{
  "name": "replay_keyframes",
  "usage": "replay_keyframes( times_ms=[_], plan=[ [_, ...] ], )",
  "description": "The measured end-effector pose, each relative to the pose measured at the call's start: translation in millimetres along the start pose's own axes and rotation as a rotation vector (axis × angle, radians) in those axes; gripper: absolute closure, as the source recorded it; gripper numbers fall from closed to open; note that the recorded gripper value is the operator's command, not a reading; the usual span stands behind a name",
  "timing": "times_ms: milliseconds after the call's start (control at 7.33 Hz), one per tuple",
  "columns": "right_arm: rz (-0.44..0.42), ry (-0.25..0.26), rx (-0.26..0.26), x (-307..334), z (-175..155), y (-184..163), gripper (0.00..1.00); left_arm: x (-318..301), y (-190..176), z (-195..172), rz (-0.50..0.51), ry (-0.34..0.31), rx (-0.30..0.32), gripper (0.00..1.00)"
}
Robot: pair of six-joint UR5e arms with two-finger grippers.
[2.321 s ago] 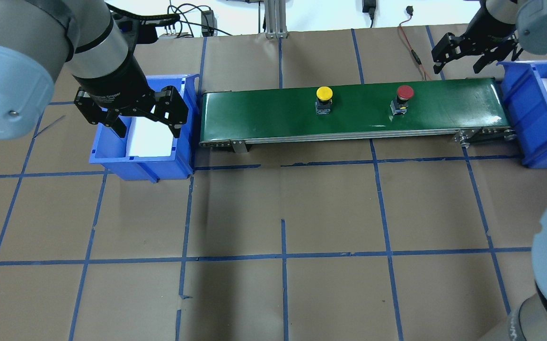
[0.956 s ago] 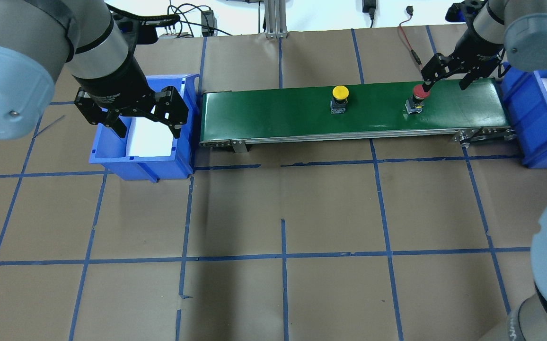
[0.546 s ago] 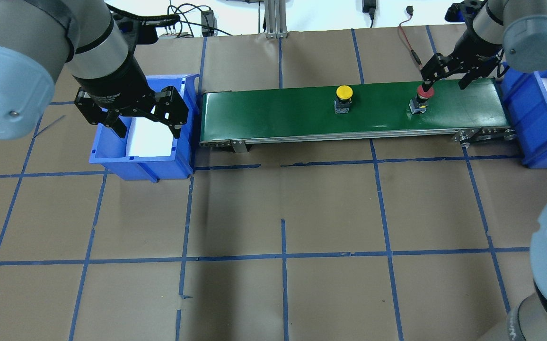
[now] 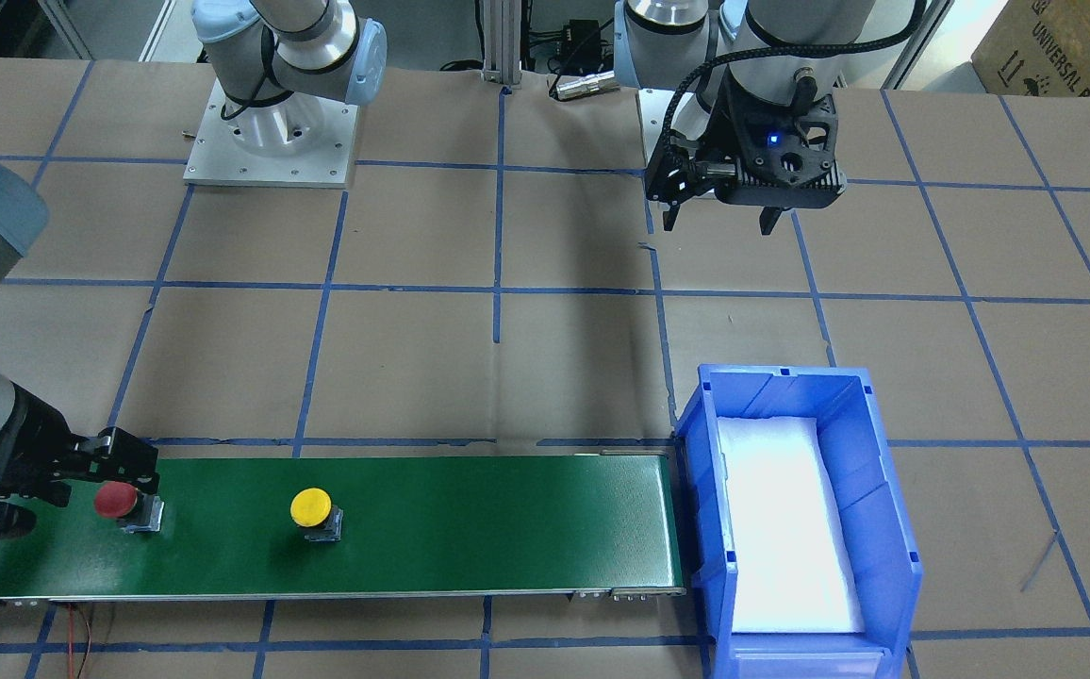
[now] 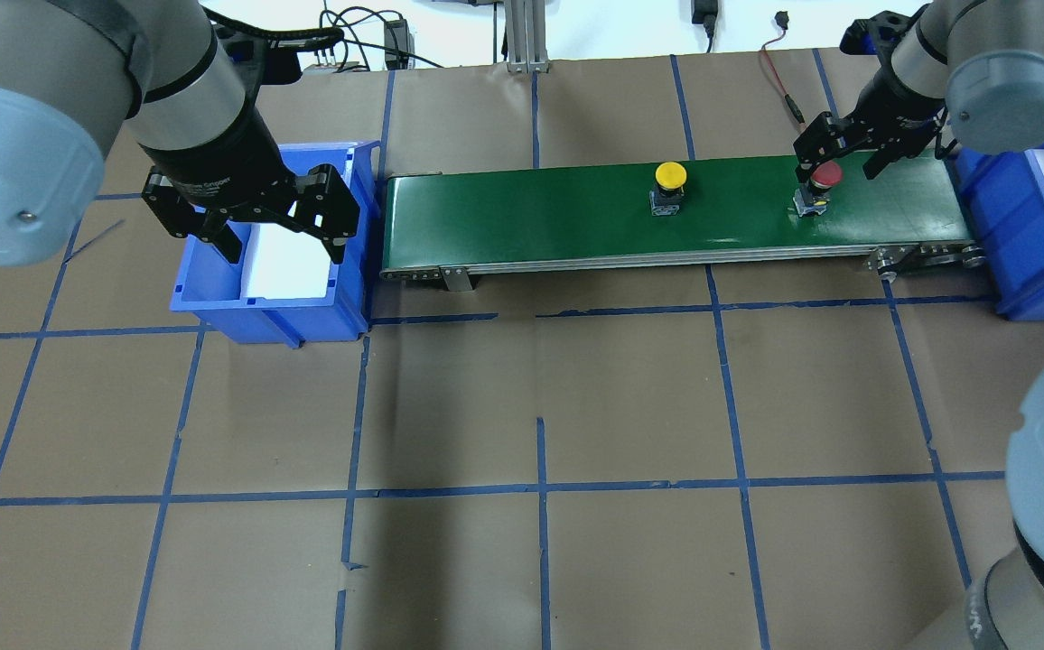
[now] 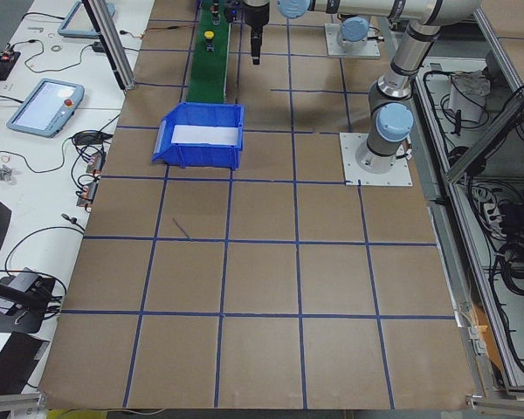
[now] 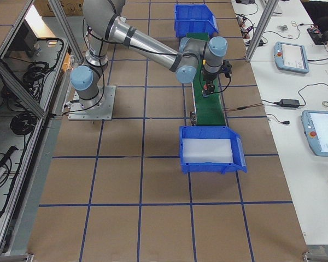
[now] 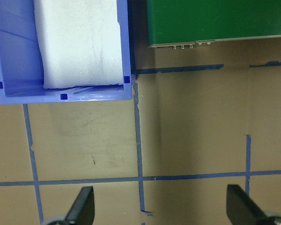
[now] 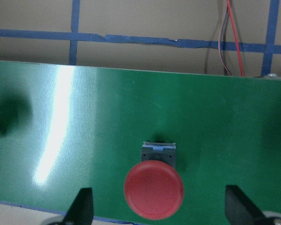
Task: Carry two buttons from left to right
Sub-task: 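Lift the red button and drop it into the far blue bin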
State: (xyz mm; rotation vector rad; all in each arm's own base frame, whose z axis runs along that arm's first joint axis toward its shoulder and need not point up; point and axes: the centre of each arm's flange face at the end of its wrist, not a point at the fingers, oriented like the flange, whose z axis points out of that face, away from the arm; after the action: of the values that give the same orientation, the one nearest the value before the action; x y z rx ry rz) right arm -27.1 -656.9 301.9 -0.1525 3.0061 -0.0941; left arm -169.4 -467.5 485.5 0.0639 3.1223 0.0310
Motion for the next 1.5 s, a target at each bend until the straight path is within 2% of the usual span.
replay_keyframes(
  times_ms=[273,410,546,683,819,1092,1229,1502],
  plan=[
    [-0.003,0.007,0.016,2.0,3.8,-3.5,0.35,0.0,0.0,0.0,0.000,0.000,0.000,0.00],
    [-0.004,0.011,0.021,2.5,3.9,-4.2,0.55,0.0,0.0,0.0,0.000,0.000,0.000,0.00],
    [-0.004,0.014,0.023,2.8,3.6,-4.4,0.60,0.0,0.0,0.0,0.000,0.000,0.000,0.00],
    [-0.004,0.017,0.023,3.2,3.2,-4.5,0.75,0.0,0.0,0.0,0.000,0.000,0.000,0.00],
    [-0.004,0.021,0.026,3.7,1.4,-4.8,0.78,0.0,0.0,0.0,0.000,0.000,0.000,0.00],
    [-0.003,0.035,0.048,6.5,-12.4,-8.2,0.78,-0.1,0.0,0.0,0.000,-0.001,0.000,0.00],
    [0.008,0.047,0.071,14.4,-27.7,-8.3,0.77,-0.1,0.0,0.0,-0.001,-0.001,0.000,0.00],
    [0.094,0.081,0.145,65.4,-83.0,12.0,0.77,0.0,0.1,0.1,-0.001,-0.002,0.000,0.00]
  ],
)
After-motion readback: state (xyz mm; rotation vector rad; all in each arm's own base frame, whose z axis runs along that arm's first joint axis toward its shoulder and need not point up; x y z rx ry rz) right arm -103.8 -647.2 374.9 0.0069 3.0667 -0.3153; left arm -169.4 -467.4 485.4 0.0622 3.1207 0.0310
